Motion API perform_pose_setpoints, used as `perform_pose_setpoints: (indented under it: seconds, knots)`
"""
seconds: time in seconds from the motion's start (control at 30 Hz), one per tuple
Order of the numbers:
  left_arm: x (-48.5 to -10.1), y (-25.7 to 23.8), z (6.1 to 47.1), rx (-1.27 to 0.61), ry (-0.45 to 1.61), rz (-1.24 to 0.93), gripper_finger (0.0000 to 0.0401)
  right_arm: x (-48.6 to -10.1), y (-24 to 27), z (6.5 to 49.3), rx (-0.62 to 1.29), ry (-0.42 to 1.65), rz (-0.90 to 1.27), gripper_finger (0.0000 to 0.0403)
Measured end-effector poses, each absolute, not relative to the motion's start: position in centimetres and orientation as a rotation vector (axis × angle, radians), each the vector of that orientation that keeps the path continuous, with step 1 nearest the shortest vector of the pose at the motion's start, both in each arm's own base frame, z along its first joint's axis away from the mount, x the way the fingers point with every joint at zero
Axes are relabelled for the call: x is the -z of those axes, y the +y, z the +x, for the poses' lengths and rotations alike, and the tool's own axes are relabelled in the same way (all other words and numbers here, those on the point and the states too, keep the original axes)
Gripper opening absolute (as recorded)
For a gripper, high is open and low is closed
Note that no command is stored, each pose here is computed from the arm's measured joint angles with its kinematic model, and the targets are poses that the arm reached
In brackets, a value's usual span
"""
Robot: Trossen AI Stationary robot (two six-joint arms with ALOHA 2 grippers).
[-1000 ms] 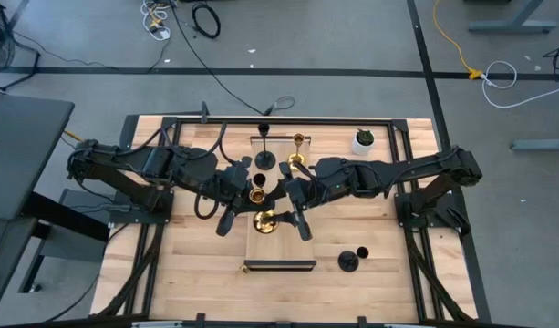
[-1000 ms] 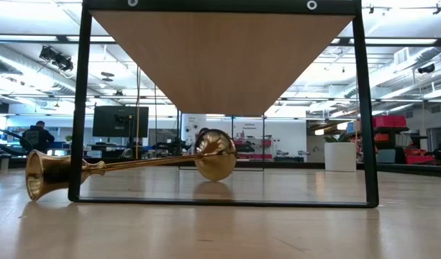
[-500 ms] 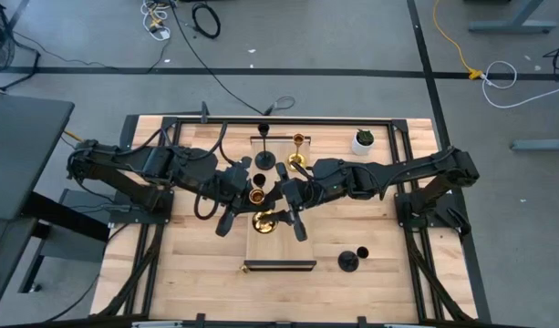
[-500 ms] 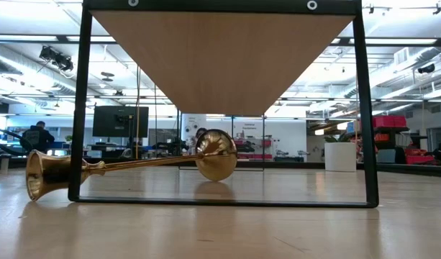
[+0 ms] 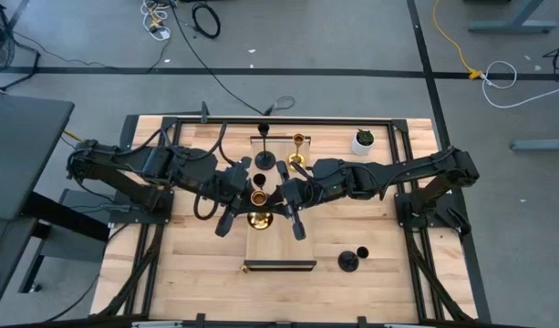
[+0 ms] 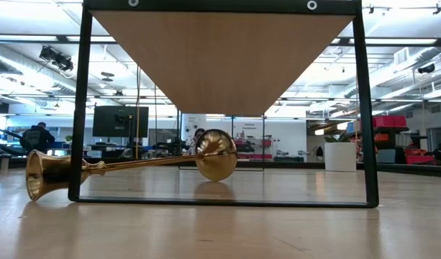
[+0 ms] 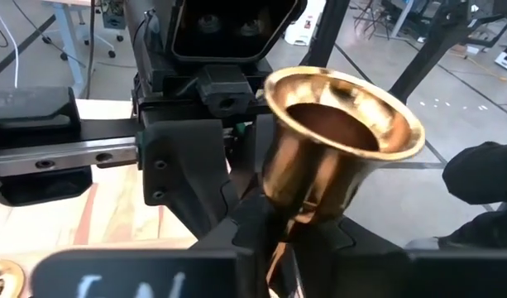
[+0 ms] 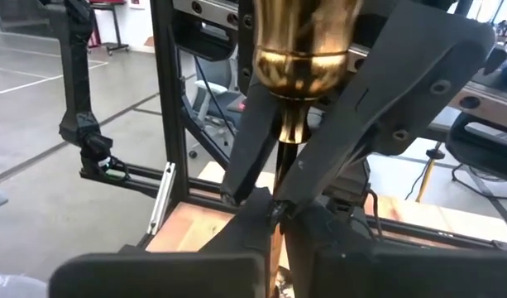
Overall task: Pick & Place candle stick holders
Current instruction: Put the golden candle holder on the shelf aligned with the black candle holder
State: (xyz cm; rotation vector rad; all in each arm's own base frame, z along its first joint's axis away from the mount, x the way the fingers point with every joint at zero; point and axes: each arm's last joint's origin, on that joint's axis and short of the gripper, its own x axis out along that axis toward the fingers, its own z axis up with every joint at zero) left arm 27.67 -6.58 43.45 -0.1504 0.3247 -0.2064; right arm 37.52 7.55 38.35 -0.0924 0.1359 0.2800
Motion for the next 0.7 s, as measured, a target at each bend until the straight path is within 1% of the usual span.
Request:
perform_pose_setpoints:
  seconds: [0.1, 0.53, 0.7]
  knots:
    - [-43.46, -6.58, 27.67, 0.205, 0.325, -0.156, 0.0065, -38.24, 7.52, 37.51, -0.266, 0.146, -0.106, 0.0008]
    - [-43.43, -6.55, 27.68, 0.201, 0.327, -0.153, 0.0061, -38.4, 7.31, 37.13, -0.221, 0.166, -0.132, 0.0002]
    - [-43.46, -6.48, 27.71, 0.189, 0.322, -0.147, 0.0069, -38.78, 7.0, 36.54, -0.177, 0.182, -0.158, 0.0001]
